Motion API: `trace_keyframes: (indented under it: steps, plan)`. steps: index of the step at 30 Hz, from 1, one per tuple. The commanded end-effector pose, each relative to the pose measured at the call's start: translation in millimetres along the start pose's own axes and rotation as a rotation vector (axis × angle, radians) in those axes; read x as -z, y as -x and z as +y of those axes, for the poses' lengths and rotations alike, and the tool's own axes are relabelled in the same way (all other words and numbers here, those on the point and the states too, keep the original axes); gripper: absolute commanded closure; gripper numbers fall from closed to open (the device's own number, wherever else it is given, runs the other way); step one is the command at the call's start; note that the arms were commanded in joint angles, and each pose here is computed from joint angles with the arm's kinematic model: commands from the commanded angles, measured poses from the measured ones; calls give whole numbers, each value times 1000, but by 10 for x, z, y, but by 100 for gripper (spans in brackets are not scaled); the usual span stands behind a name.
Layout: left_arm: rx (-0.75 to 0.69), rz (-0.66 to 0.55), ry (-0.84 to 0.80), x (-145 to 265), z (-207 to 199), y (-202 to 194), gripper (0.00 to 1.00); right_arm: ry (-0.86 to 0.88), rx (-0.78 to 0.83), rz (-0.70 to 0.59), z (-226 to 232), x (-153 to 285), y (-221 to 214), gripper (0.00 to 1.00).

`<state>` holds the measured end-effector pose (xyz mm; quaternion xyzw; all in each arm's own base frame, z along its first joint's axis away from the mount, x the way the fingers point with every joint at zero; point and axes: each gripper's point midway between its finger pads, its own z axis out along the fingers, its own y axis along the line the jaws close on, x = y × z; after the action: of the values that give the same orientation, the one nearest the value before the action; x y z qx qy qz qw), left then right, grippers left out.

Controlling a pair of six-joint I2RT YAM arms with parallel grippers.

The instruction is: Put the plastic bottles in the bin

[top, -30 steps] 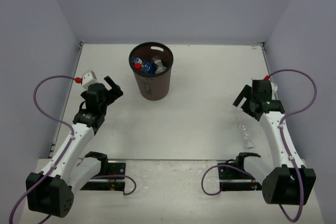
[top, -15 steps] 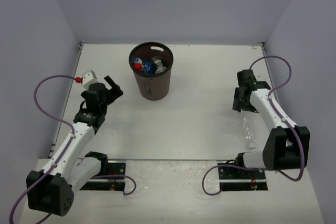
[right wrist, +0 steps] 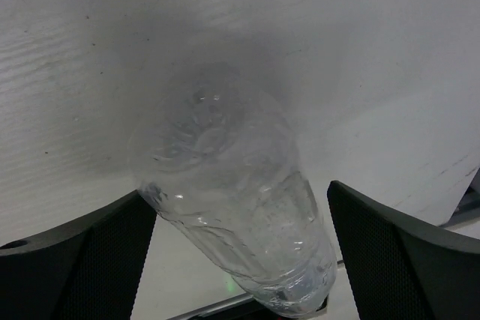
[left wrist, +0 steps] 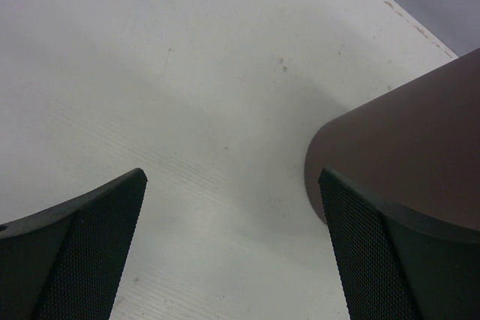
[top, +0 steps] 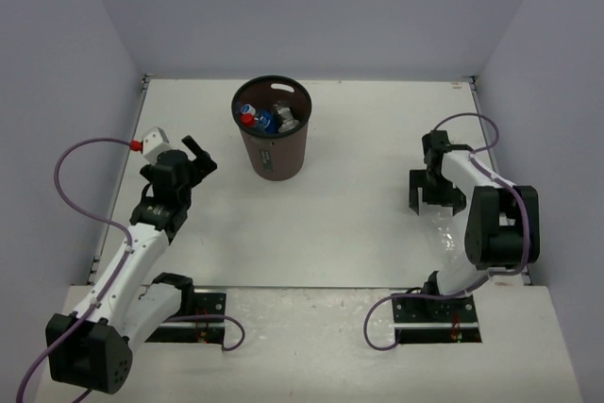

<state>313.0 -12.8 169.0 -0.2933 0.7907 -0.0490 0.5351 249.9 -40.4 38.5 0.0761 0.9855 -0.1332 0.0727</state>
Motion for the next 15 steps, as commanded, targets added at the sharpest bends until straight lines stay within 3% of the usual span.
trace_keyframes:
  steps: [1,3,4,6,9,12,15]
  plan:
    - [9,-55,38,33,89,124,0,-45,-7,4,-56,-76,52,8]
    - [10,-61,42,45,102,138,0,-59,-13,6,-74,-78,65,16]
    - [12,-68,46,58,111,158,0,-64,-19,3,-80,-73,78,25]
    - [15,-73,45,74,116,170,0,-70,-38,-10,-94,-31,120,54]
    - [20,-78,31,87,99,176,0,-9,-52,-36,-24,114,194,85]
    - [19,-69,13,83,65,158,0,93,-52,-136,94,418,433,95]
    - [15,-61,16,77,72,142,0,256,-20,-302,325,853,698,96]
